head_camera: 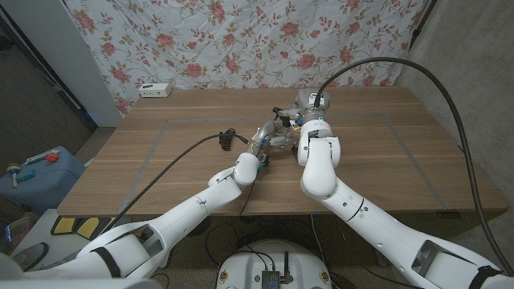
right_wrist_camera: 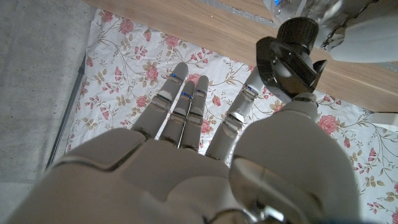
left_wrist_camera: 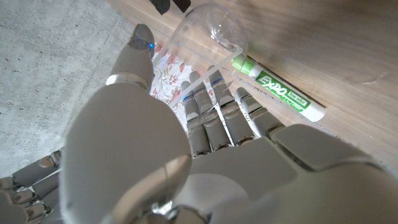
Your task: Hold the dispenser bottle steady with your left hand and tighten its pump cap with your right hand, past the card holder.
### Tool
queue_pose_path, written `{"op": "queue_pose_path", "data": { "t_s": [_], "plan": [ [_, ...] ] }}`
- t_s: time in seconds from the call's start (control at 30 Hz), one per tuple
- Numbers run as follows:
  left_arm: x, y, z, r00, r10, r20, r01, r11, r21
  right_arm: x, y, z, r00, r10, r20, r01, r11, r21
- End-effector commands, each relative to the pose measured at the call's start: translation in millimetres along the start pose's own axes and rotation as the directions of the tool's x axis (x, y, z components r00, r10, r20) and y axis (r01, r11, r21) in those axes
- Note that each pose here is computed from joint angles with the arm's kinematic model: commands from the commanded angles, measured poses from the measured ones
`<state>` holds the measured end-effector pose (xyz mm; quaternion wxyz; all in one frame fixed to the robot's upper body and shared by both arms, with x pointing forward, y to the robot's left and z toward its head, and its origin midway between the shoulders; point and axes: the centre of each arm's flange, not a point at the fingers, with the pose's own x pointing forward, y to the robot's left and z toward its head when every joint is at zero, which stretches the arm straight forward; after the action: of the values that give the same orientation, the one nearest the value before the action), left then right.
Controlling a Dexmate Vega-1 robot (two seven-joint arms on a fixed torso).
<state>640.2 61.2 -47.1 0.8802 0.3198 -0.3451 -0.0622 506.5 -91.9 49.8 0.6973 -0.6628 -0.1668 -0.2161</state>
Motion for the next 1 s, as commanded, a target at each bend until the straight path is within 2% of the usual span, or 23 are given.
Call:
{"op": "queue_pose_path", "data": {
  "t_s": [0.03, 0.57, 1.0],
  "plan": [
    [-2.9, -2.2, 2.8, 1.0, 0.007, 0.001, -0.007, 1.0, -0.003, -2.9, -1.2, 0.8, 1.0, -0.026, 0.016, 0.027, 1.0, -0.006],
    [-9.3, -1.5, 2.5, 1.0, 0.018, -0.003, -0.018, 1.0, -0.002, -3.5, -8.7, -0.1, 0.999, -0.013, 0.05, 0.012, 1.0, 0.016],
    [-12.9, 1.9, -0.7, 1.0, 0.028, -0.011, -0.028, 1.0, -0.006, -3.9, -17.2, -9.4, 0.996, 0.016, 0.084, -0.02, 0.999, 0.05]
  ]
}}
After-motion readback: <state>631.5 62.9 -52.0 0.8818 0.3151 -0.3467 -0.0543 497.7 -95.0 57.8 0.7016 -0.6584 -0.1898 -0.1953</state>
